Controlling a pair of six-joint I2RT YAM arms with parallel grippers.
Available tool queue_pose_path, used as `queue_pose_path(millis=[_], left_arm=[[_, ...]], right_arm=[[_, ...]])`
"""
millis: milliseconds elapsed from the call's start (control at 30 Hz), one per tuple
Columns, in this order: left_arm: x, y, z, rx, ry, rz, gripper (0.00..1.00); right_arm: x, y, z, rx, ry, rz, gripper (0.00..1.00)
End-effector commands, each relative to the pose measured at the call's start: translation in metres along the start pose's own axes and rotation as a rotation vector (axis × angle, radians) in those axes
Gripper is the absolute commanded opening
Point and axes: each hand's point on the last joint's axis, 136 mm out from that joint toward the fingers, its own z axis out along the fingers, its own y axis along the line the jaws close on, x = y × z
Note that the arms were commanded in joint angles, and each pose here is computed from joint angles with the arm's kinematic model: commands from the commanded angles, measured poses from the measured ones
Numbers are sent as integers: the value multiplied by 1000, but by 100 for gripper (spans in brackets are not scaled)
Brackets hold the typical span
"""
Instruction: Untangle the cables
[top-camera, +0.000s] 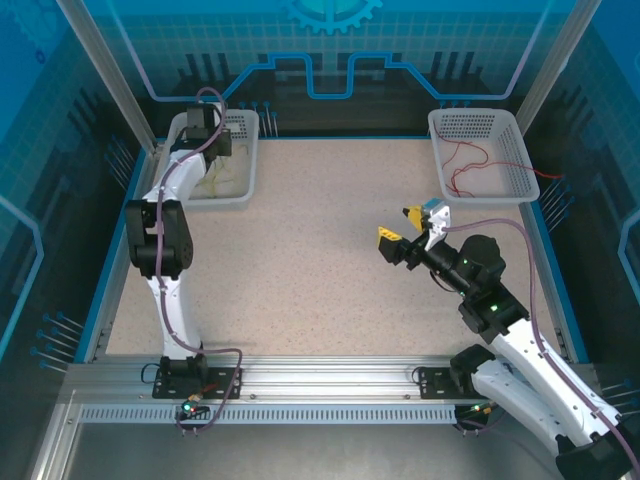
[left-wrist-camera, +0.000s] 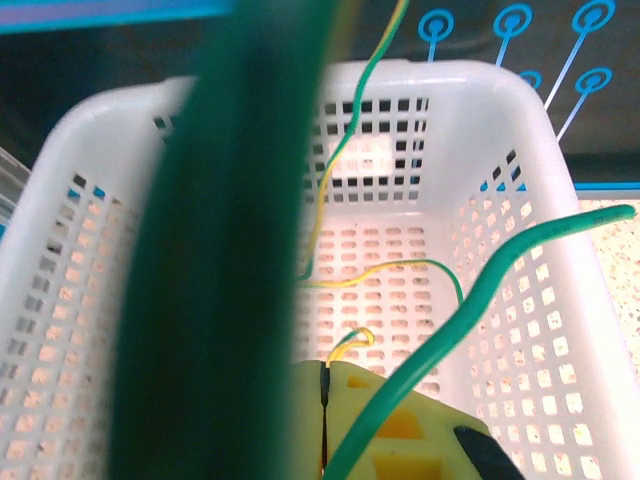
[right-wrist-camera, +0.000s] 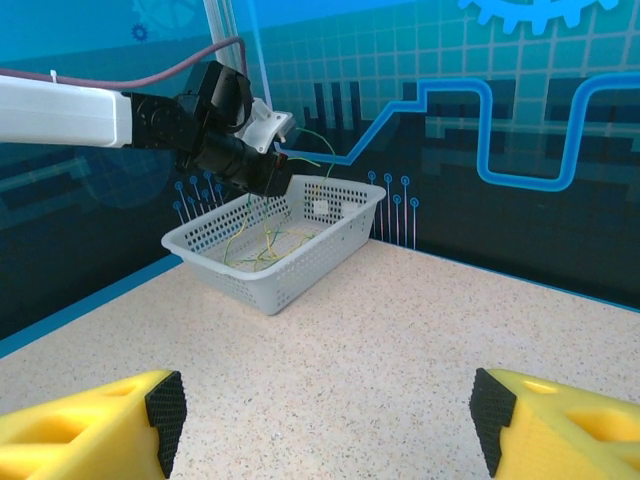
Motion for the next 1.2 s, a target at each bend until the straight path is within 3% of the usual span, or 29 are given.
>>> queue_pose_path(millis=[0, 300, 467, 633, 933, 1167], left_arm=[[18, -7, 3, 34, 92, -108, 0], [82, -3, 14, -67, 381, -165, 0], [101, 2, 25, -152, 450, -120, 0], [118, -5, 43, -134, 509, -110, 0], [119, -9, 56, -128, 497, -94, 0], [101, -18, 53, -99, 448, -82, 9]], right_arm=[[-9, 1, -2, 4, -27, -26, 78], [-9, 3, 6, -18, -23, -5, 77], [-8, 3, 10, -19, -17, -6, 77], [-5, 2, 13, -17, -14, -1, 77], [-5, 0, 12, -6, -7, -12, 77], [-6, -2, 11, 6, -15, -18, 78]])
